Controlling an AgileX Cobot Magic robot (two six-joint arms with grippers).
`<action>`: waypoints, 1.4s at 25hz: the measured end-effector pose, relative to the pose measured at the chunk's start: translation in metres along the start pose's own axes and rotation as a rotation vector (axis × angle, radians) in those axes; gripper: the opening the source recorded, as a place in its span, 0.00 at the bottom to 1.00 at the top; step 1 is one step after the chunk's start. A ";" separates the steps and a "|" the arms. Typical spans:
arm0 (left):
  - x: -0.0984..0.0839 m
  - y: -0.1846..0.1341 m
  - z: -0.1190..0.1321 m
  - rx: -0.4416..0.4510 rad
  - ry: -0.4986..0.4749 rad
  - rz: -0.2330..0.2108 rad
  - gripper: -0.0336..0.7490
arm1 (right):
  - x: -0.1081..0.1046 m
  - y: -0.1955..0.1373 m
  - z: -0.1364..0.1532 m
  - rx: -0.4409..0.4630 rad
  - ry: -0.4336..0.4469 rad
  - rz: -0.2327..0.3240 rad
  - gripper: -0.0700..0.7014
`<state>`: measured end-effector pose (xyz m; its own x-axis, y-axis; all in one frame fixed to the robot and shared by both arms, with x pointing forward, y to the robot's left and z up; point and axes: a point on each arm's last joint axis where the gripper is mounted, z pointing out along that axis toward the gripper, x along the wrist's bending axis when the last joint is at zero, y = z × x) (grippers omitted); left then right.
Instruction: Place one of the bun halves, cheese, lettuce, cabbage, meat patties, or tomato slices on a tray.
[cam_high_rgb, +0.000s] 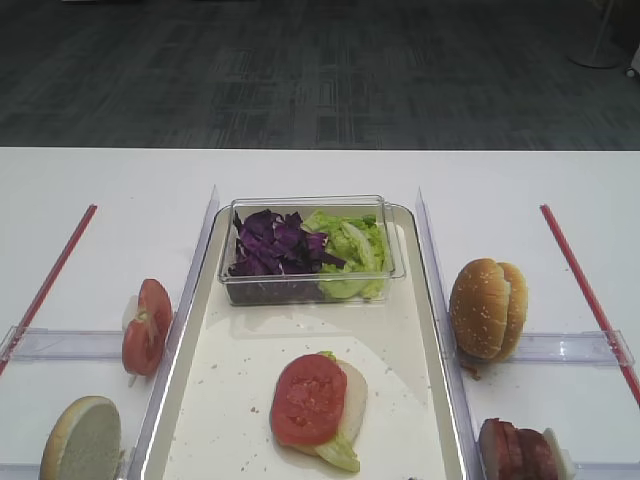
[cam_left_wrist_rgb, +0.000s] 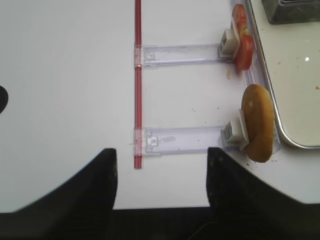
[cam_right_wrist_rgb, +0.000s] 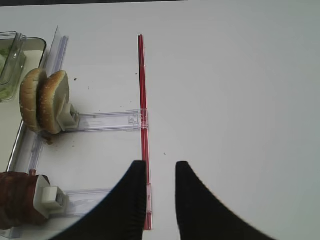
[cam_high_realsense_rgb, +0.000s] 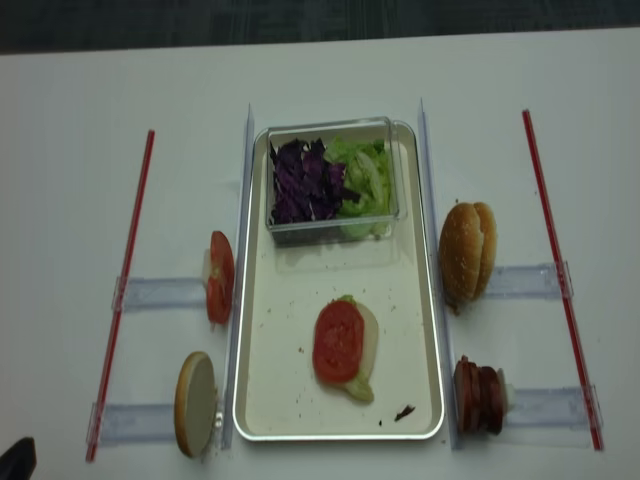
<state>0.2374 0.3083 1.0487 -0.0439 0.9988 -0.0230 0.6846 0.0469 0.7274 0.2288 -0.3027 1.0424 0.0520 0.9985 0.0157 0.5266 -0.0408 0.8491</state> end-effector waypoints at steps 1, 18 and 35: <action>0.000 -0.001 -0.001 -0.005 -0.001 0.000 0.51 | 0.000 0.000 0.000 0.000 0.000 0.000 0.34; 0.002 -0.011 -0.007 -0.076 -0.006 -0.008 0.51 | 0.000 0.000 0.000 -0.002 0.000 -0.002 0.34; 0.002 -0.011 -0.007 -0.078 -0.006 -0.008 0.51 | 0.000 0.000 0.000 -0.002 0.000 -0.002 0.34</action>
<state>0.2251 0.3094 1.0452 -0.0442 0.9985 -0.0328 0.6257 0.0533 0.7782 0.2289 -0.3027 1.0425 0.0508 0.9986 0.0140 0.5249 -0.0386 0.8503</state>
